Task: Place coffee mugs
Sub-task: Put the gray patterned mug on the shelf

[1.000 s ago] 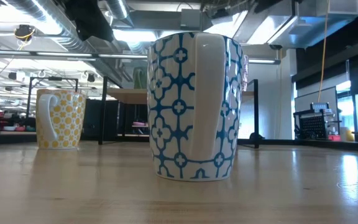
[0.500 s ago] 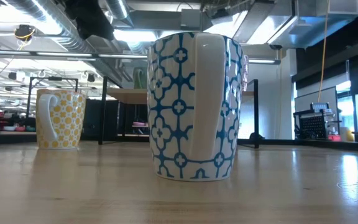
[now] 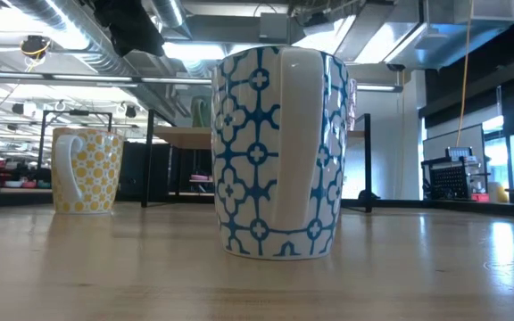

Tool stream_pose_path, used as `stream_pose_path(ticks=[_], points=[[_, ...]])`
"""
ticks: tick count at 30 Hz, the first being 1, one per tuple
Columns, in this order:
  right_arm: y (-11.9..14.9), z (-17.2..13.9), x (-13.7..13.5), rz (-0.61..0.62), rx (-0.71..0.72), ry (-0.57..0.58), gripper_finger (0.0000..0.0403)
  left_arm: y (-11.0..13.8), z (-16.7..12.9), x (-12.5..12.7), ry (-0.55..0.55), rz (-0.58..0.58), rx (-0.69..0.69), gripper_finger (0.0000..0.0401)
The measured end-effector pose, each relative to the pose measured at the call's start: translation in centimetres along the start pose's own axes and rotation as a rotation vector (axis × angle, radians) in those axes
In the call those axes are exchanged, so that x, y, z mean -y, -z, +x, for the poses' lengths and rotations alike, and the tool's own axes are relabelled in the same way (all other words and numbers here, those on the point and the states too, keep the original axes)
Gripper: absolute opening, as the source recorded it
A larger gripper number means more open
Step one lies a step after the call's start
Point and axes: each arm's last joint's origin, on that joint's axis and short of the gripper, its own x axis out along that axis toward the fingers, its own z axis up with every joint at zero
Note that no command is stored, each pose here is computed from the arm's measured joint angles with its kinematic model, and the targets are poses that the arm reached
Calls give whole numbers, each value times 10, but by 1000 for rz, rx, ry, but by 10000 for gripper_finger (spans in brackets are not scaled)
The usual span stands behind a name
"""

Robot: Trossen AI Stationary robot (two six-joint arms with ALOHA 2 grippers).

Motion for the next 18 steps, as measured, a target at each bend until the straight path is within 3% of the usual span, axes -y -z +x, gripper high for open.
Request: stream_pose_path(ticks=[4,9,18], points=[[9,6,7,49,-26,40,232,0,0,0,0,0,0,105],[13,15,19,117,-69,170,287,0,0,0,0,-3,-1,105],[22,40,30,154,-95,247,300,0,0,0,0,-7,-2,105]])
